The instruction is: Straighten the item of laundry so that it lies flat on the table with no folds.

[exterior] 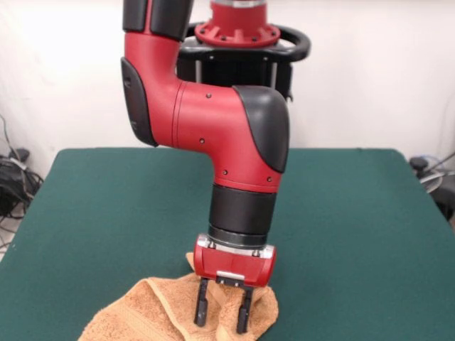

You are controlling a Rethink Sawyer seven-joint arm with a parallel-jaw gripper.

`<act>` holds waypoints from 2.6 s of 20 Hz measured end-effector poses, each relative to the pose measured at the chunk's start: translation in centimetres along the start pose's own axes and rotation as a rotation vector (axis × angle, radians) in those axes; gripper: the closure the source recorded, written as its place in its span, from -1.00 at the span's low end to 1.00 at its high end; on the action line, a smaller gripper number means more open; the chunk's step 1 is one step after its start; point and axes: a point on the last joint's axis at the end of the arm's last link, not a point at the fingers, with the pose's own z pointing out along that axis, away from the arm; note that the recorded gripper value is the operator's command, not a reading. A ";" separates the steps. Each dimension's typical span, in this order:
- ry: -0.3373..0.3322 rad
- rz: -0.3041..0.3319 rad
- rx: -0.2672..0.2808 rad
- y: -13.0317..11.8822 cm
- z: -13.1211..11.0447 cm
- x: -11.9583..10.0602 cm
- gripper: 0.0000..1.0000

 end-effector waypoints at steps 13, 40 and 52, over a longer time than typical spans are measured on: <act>0.257 0.106 -0.038 -2.7 -1.7 -2.0 -1.00; 0.680 0.201 -0.058 -8.4 -13.5 -16.0 -1.00; 0.283 0.096 -0.063 -8.7 2.4 -14.7 -1.00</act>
